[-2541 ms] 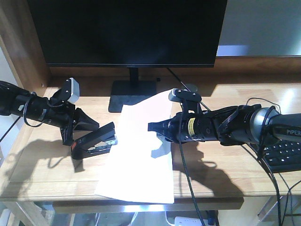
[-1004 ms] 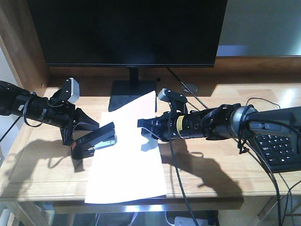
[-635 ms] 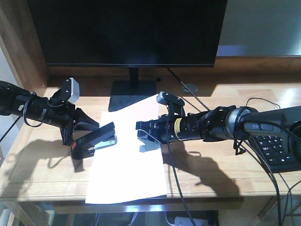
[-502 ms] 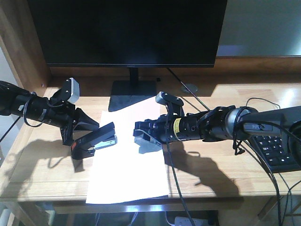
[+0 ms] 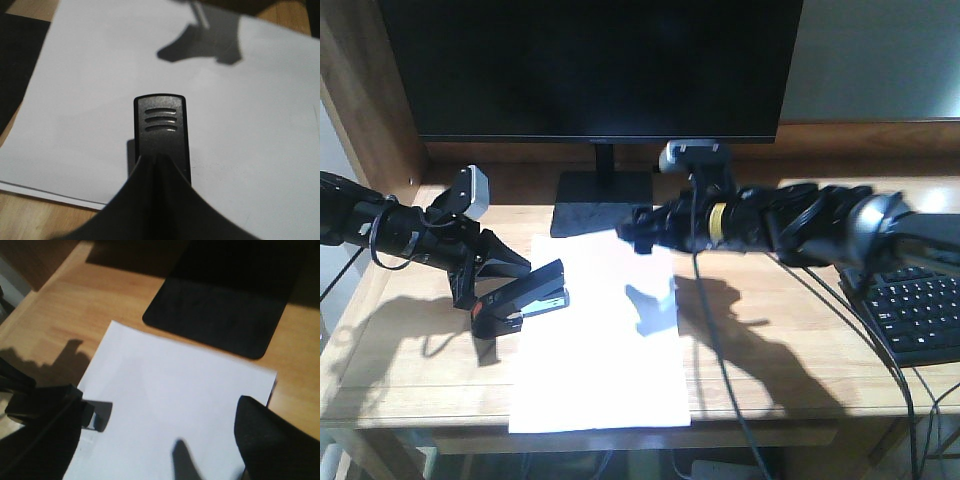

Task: Grab stapler and paper to desk for stapling
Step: 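Open the right gripper and lift it away from the paper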

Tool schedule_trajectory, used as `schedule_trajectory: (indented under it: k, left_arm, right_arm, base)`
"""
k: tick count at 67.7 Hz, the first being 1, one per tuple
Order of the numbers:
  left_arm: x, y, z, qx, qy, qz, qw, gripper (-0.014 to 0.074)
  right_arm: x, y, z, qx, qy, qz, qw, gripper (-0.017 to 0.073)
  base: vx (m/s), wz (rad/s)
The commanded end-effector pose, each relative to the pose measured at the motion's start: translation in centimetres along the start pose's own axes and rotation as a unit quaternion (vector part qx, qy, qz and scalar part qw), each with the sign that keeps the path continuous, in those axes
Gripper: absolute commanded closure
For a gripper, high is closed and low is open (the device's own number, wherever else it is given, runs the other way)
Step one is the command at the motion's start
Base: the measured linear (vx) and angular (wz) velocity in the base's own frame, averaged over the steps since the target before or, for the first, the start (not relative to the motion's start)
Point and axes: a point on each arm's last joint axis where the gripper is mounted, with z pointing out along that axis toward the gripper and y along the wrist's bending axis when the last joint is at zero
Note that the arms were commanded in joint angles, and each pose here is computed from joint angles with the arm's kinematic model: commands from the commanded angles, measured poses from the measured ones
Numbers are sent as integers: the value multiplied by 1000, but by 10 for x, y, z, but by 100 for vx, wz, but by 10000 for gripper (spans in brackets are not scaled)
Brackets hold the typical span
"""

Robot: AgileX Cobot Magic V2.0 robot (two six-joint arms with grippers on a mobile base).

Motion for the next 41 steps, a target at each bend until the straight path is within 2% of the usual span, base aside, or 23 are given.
schedule_trajectory:
  k: [1, 9, 14, 21, 31, 41]
  left_arm:
    - [-31, 0, -17, -18, -38, 17, 999, 600]
    - [-31, 0, -17, -18, -38, 17, 999, 600]
    - [-31, 0, -17, -18, -38, 17, 999, 600]
    - [-31, 0, -17, -18, -38, 17, 999, 600]
    - [-31, 0, -17, -18, -38, 17, 999, 600]
    - [-31, 0, -17, -18, -38, 17, 999, 600]
  right_arm:
    - [-41, 15, -43, 8, -74, -38, 996, -24]
    - [-58, 25, -73, 16, -109, -83, 990, -24]
    - [-68, 32, -95, 19, -136, -93, 986, -22]
    - [-75, 36, -126, 48, -175, -111, 977, -22]
    - [-71, 38, -175, 107, -223, -135, 959, -22]
    - [-57, 46, -215, 119, -251, -164, 947, -22]
  base:
    - [0, 0]
    - [0, 0]
    - [0, 0]
    - [0, 0]
    - [0, 0]
    - [0, 0]
